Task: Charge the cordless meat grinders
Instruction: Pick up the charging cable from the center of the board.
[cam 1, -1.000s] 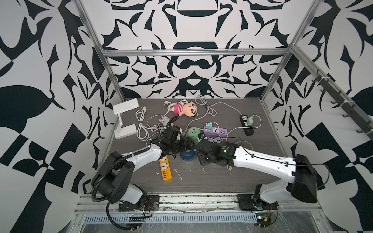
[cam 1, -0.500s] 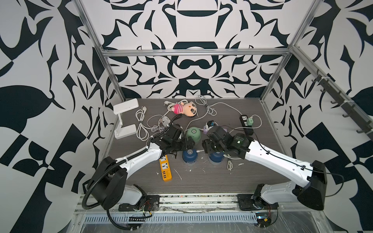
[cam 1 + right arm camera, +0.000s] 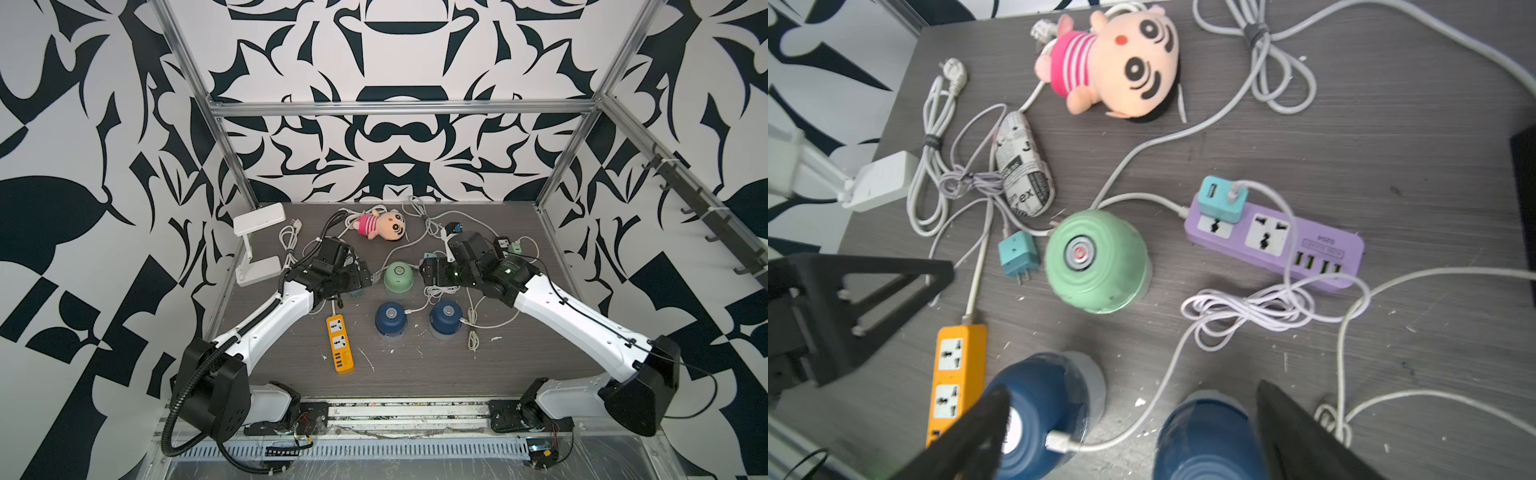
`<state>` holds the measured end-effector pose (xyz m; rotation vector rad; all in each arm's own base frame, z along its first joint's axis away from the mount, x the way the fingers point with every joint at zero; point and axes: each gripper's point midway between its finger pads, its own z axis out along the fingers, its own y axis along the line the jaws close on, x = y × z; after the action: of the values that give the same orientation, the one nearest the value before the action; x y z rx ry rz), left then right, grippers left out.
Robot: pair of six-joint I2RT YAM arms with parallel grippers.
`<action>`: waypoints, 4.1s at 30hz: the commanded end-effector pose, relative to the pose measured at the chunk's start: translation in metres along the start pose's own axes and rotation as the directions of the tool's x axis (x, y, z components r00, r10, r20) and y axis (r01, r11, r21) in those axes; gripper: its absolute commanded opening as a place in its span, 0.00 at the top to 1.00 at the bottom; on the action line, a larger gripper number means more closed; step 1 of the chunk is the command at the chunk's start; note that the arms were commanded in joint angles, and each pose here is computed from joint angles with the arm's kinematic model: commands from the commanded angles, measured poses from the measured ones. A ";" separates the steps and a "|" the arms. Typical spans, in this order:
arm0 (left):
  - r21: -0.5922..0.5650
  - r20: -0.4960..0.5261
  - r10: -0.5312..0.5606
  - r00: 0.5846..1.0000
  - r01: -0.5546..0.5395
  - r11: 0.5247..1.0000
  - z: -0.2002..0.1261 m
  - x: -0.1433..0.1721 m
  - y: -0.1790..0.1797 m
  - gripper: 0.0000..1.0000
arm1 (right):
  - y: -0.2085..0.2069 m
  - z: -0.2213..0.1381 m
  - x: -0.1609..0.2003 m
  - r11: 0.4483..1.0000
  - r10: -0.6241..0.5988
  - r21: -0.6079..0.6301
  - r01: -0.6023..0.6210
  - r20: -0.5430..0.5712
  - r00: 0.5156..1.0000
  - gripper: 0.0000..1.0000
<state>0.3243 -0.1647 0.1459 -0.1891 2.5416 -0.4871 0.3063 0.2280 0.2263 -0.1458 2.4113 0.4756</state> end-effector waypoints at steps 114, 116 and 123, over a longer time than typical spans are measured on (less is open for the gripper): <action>0.466 -0.186 0.005 0.982 0.084 0.881 -0.039 -0.065 -0.123 1.00 | 0.141 0.037 -0.046 0.763 0.147 -0.636 -0.117 -0.006 0.989 0.58; 0.467 -0.187 0.005 0.982 0.084 0.880 -0.040 -0.064 -0.124 1.00 | 0.140 0.039 -0.046 0.765 0.146 -0.633 -0.117 -0.007 0.989 0.60; 0.472 -0.189 0.011 0.982 0.081 0.878 -0.043 -0.060 -0.127 1.00 | 0.142 0.042 -0.051 0.752 0.152 -0.647 -0.123 -0.011 0.988 0.65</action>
<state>0.3652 -0.2535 0.2471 -0.0262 2.5273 -1.1537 0.3337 0.3710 0.2374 -0.2234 2.2237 1.3157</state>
